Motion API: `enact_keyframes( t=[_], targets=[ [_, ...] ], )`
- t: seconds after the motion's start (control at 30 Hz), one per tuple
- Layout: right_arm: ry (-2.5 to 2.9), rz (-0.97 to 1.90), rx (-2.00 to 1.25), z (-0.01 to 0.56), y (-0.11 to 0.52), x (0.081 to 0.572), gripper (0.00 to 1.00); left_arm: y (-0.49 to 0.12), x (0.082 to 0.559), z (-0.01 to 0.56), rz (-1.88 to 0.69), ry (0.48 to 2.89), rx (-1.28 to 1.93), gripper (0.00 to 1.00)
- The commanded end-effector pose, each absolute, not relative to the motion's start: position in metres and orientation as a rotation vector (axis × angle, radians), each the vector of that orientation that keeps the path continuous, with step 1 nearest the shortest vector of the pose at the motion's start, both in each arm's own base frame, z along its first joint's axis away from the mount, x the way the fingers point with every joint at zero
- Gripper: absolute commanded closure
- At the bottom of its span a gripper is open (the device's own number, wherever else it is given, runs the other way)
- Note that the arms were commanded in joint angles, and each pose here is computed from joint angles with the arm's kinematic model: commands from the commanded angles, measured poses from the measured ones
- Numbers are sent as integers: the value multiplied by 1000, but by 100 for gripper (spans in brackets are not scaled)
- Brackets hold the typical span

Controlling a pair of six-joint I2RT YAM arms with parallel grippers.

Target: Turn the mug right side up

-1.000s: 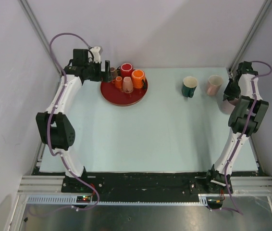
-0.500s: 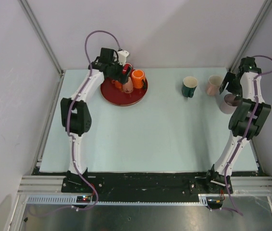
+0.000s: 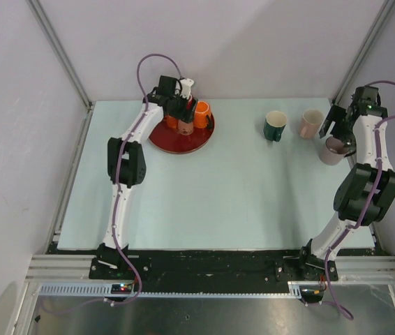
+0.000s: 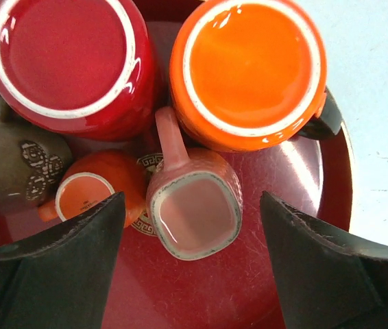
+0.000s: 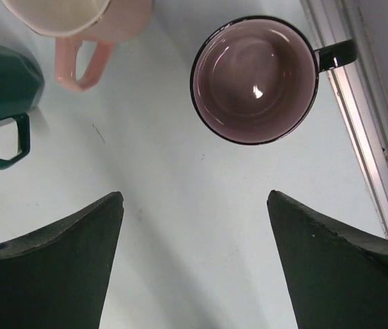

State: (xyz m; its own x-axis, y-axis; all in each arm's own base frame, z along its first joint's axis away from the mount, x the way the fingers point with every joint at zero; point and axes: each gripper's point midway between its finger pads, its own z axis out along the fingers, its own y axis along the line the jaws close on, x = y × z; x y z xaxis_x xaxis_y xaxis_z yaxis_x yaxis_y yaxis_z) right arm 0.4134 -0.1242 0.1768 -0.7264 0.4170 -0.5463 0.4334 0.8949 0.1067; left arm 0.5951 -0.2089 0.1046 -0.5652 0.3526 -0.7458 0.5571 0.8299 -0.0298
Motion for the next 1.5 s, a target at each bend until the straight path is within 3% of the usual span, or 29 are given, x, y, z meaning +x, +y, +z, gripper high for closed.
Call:
enact_keyframes(
  t=[0.0, 0.2, 0.33, 0.47, 0.57, 0.63, 0.83, 1.03, 1.23, 1.47],
  targets=[
    [2421, -13, 553, 193, -118, 415, 9, -215, 602, 116, -305, 2203, 617, 20],
    [2430, -18, 548, 193, -117, 409, 9, -217, 600, 113, -283, 2213, 627, 23],
    [2414, -25, 543, 199, -117, 407, 8, -219, 593, 105, -281, 2246, 647, 32],
    [2389, -20, 533, 209, -116, 407, 8, -219, 588, 102, -288, 2270, 644, 54],
    [2371, -6, 524, 216, -113, 407, 8, -216, 583, 97, -288, 2296, 631, 89],
    [2359, 13, 511, 222, -108, 406, 8, -214, 577, 97, -282, 2309, 630, 97],
    [2320, 184, 289, 244, -42, 414, 8, -208, 566, 163, -379, 2228, 568, 100],
    [2129, 558, -132, 280, 113, 420, 7, -205, 549, 257, -488, 2081, 507, 100],
    [1894, 957, -333, 320, 235, 412, 4, -219, 510, 345, -694, 1938, 482, 100],
    [1580, 1346, -316, 380, 292, 415, 1, -239, 461, 430, -944, 1794, 486, 100]
  ],
)
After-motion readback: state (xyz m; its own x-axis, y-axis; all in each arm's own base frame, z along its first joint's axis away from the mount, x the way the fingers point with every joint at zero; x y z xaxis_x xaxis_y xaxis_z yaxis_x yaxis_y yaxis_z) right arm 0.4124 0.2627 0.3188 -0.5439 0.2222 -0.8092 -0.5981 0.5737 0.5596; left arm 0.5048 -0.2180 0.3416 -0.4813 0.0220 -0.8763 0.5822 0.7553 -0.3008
